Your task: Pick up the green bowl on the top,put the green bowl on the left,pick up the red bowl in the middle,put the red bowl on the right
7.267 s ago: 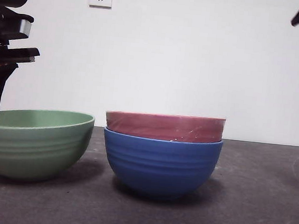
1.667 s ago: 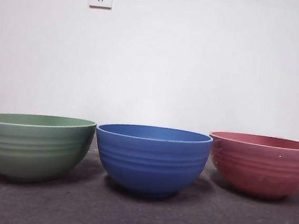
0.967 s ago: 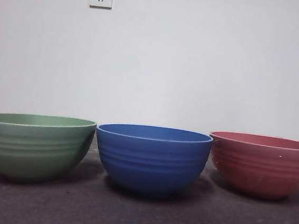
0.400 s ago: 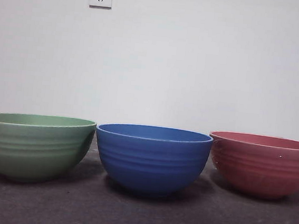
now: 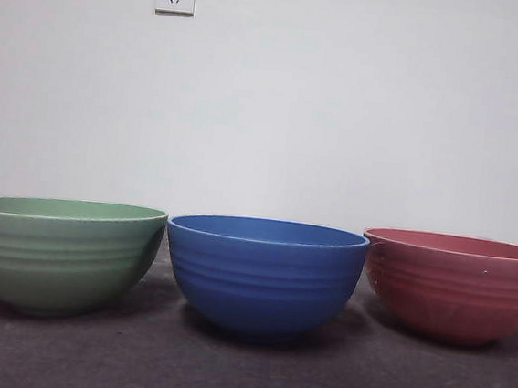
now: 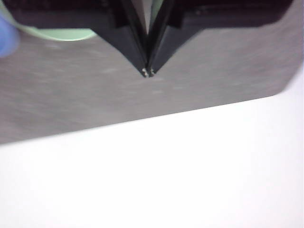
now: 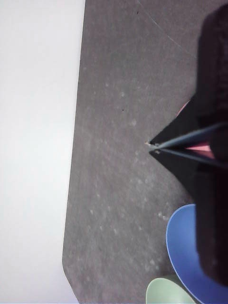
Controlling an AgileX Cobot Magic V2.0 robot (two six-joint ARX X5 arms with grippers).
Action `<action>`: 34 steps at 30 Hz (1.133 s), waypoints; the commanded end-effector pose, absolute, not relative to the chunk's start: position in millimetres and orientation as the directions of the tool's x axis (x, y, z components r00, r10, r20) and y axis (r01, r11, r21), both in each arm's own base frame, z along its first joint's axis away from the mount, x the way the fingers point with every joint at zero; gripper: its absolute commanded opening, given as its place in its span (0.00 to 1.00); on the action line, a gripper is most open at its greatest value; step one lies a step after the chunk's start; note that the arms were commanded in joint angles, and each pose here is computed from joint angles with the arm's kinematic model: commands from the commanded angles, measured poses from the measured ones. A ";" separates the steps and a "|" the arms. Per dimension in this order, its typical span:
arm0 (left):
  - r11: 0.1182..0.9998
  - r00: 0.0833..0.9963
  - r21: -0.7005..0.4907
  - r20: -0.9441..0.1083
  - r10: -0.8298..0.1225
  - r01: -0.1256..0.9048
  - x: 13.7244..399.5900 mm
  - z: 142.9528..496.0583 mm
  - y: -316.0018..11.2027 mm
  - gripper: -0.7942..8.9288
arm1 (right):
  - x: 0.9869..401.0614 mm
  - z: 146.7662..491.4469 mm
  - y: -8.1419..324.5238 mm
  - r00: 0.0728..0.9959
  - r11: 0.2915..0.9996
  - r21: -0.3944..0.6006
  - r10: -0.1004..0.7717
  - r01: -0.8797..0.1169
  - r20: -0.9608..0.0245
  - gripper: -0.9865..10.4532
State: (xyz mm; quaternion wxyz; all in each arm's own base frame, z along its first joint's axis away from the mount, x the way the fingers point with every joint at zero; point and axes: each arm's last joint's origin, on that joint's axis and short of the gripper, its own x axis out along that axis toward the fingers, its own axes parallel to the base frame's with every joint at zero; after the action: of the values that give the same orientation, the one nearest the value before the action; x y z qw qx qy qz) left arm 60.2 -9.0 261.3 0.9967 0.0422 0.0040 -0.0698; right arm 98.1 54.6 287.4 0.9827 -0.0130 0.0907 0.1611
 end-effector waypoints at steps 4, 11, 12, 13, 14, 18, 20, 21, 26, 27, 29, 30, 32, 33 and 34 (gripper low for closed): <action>0.995 0.996 0.095 -0.084 -0.024 0.032 79.6 206.4 -3.1 0.08 | 98.2 285.8 54.6 0.932 0.949 0.012 0.311 -0.315 -0.186 0.07; 0.999 0.991 0.035 -0.130 0.013 -0.009 95.3 157.7 -0.3 0.08 | 97.7 282.8 54.3 0.927 0.949 0.004 0.308 -0.315 -0.215 0.07; 1.000 0.989 0.024 -0.146 0.013 -0.009 95.9 152.9 -0.4 0.08 | 97.6 282.2 54.2 0.925 0.949 0.002 0.308 -0.315 -0.222 0.07; 1.000 0.987 0.018 -0.161 0.009 -0.006 96.2 149.5 -0.5 0.08 | 97.5 281.6 54.2 0.924 0.949 0.001 0.306 -0.314 -0.228 0.07; 1.000 0.983 0.005 -0.181 0.008 -0.007 96.0 146.9 -0.5 0.08 | 97.4 281.2 54.1 0.923 0.949 -0.001 0.306 -0.314 -0.232 0.07; 1.000 0.983 0.004 -0.181 0.012 -0.012 96.0 147.0 -0.4 0.08 | 97.0 279.6 53.9 0.920 0.949 -0.005 0.304 -0.315 -0.248 0.07; 1.000 0.983 0.004 -0.182 0.012 -0.011 96.0 147.0 -0.4 0.08 | 96.8 278.4 53.7 0.917 0.949 -0.008 0.302 -0.315 -0.260 0.07; 1.000 0.983 0.004 -0.182 0.012 -0.011 96.0 146.9 -0.4 0.08 | 96.6 277.8 53.6 0.916 0.949 -0.010 0.301 -0.315 -0.266 0.07; 1.000 0.983 0.004 -0.182 0.012 -0.011 96.0 147.0 -0.4 0.08 | 96.0 275.5 53.3 0.910 0.949 -0.016 0.297 -0.315 -0.289 0.07; 1.000 0.983 0.004 -0.182 0.012 -0.011 96.0 147.0 -0.4 0.08 | 95.9 275.2 53.2 0.909 0.949 -0.017 0.297 -0.315 -0.293 0.07; 1.000 0.983 0.004 -0.182 0.012 -0.011 96.0 147.0 -0.4 0.08 | 95.7 274.4 53.1 0.907 0.949 -0.019 0.295 -0.315 -0.301 0.07; 1.000 0.983 0.004 -0.182 0.012 -0.011 96.0 147.0 -0.4 0.08 | 95.6 274.0 53.0 0.906 0.949 -0.019 0.295 -0.315 -0.305 0.07; 1.000 0.983 0.004 -0.182 0.012 -0.011 96.0 147.0 -0.4 0.08 | 95.5 273.4 52.9 0.904 0.949 -0.022 0.293 -0.315 -0.311 0.07; 1.000 0.983 0.004 -0.182 0.012 -0.011 96.0 147.0 -0.4 0.08 | 95.4 273.0 52.8 0.903 0.949 -0.022 0.293 -0.316 -0.315 0.07; 1.000 0.983 0.004 -0.182 0.012 -0.011 96.0 147.0 -0.4 0.08 | 95.2 272.6 52.7 0.902 0.949 -0.023 0.292 -0.316 -0.319 0.07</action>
State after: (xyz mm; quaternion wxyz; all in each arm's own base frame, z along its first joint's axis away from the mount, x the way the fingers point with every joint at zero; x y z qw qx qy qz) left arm 95.4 -0.7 151.5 0.9963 0.0049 0.0860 0.0039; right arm 95.1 52.7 274.1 0.9741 -0.0414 0.1566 0.1580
